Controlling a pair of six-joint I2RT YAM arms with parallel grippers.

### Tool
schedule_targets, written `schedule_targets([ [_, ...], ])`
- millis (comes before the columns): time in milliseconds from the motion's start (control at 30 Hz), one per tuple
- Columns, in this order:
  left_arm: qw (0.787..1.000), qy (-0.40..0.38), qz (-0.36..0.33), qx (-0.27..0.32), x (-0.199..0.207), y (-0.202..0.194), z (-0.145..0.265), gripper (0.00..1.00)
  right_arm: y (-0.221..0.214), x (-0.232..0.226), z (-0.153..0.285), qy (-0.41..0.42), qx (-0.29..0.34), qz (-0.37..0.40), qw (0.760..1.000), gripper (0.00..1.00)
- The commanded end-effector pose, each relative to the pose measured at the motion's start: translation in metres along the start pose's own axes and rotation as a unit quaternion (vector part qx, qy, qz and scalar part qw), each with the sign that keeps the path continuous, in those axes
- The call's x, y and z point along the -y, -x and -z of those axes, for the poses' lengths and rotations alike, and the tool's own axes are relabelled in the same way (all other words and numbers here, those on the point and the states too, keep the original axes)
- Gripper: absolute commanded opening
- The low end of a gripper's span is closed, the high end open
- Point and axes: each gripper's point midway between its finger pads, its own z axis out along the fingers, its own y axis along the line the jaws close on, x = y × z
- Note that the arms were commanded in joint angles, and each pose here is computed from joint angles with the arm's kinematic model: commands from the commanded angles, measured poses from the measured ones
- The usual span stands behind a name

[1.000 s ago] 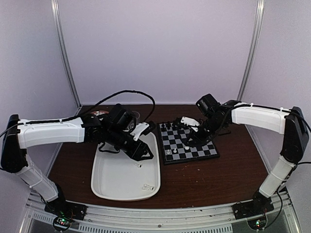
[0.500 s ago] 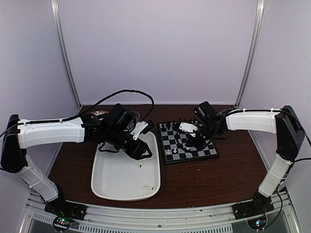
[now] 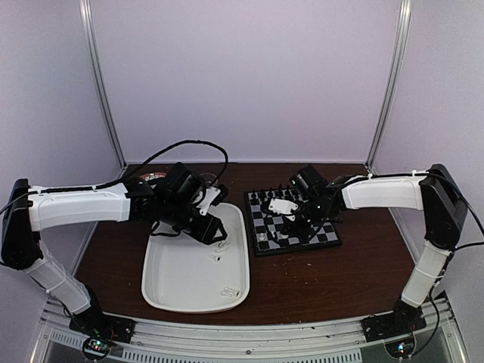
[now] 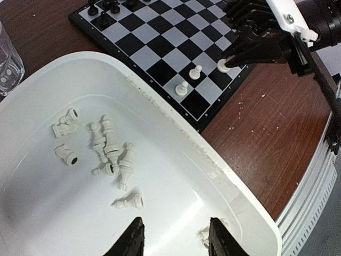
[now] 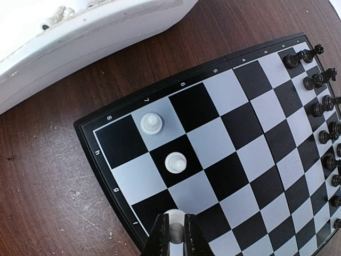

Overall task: Set up the chess pieces on the board
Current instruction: Place the bishop on c1.

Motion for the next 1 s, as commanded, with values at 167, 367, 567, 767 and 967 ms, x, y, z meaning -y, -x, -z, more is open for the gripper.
schedule_targets([
  [167,0.999,0.011,0.011,0.037,-0.006,0.015,0.011,0.42,0.001,-0.002,-0.002,-0.002,-0.007,0.007,1.000,0.01],
  [367,0.999,0.013,0.009,0.039,-0.007,0.018,0.013,0.42,0.000,-0.002,0.002,-0.005,-0.008,0.007,1.000,0.01],
  [567,0.999,0.014,0.011,0.037,-0.008,0.018,0.012,0.42,-0.003,-0.004,-0.003,0.002,-0.014,0.006,1.000,0.02],
  [767,0.999,0.015,0.013,0.037,-0.009,0.016,0.012,0.42,-0.007,-0.009,-0.011,0.011,-0.022,0.006,1.000,0.03],
  [967,0.999,0.012,0.015,0.033,-0.009,0.014,0.010,0.41,-0.008,-0.013,-0.015,0.014,-0.026,0.009,1.000,0.03],
])
